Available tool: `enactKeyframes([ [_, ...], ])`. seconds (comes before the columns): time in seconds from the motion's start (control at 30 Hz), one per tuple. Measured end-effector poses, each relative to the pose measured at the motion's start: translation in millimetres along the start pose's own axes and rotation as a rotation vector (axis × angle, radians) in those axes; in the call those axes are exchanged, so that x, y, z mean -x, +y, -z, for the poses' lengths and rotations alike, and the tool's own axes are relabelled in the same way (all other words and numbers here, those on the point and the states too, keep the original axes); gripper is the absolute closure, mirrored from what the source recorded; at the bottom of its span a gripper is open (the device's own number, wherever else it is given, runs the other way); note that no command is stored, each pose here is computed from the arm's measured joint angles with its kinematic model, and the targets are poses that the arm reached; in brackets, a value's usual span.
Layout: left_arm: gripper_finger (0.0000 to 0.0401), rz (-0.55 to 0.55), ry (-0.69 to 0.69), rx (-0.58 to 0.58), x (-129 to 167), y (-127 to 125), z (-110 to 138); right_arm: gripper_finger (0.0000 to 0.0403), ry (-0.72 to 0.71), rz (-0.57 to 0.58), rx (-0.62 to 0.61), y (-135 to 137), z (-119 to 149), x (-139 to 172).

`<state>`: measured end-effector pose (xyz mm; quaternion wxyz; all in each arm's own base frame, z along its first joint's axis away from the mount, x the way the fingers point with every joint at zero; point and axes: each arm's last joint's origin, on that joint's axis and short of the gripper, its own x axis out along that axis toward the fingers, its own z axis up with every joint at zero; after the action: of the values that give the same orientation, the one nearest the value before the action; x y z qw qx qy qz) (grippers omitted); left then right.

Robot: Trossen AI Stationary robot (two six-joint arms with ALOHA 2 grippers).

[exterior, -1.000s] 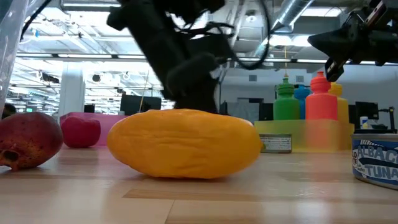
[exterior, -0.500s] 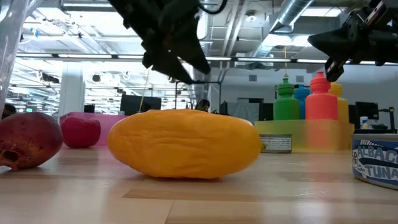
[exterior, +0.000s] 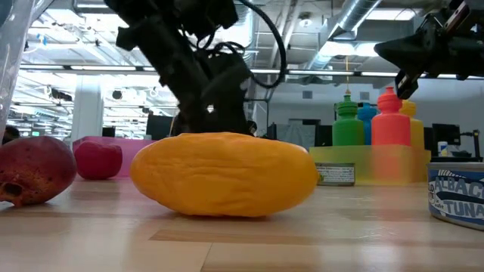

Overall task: Pick & Place Food Item
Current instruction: Put the red tuna can into the pink bin

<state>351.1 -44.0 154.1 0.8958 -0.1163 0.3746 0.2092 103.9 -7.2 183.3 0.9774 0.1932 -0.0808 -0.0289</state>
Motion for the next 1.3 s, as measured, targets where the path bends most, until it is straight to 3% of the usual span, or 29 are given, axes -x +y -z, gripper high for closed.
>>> enactKeyframes([
  [0.13,0.0099,-0.006,0.033,-0.045,-12,-6,14,0.0403,0.0,0.0,0.0,0,0,0],
  [0.4,0.0139,-0.004,0.036,-0.034,-21,-7,16,0.0403,0.0,0.0,0.0,0,0,0],
  [0.77,0.0305,-0.02,0.065,0.04,-23,0,22,0.0403,0.0,0.0,0.0,0,0,0],
  [1.0,0.039,-0.027,0.078,0.035,-23,0,23,0.0403,0.0,0.0,0.0,0,0,0],
  [1.3,0.0401,-0.008,0.058,0.065,-18,-1,19,0.0403,0.0,0.0,0.0,0,0,0],
])
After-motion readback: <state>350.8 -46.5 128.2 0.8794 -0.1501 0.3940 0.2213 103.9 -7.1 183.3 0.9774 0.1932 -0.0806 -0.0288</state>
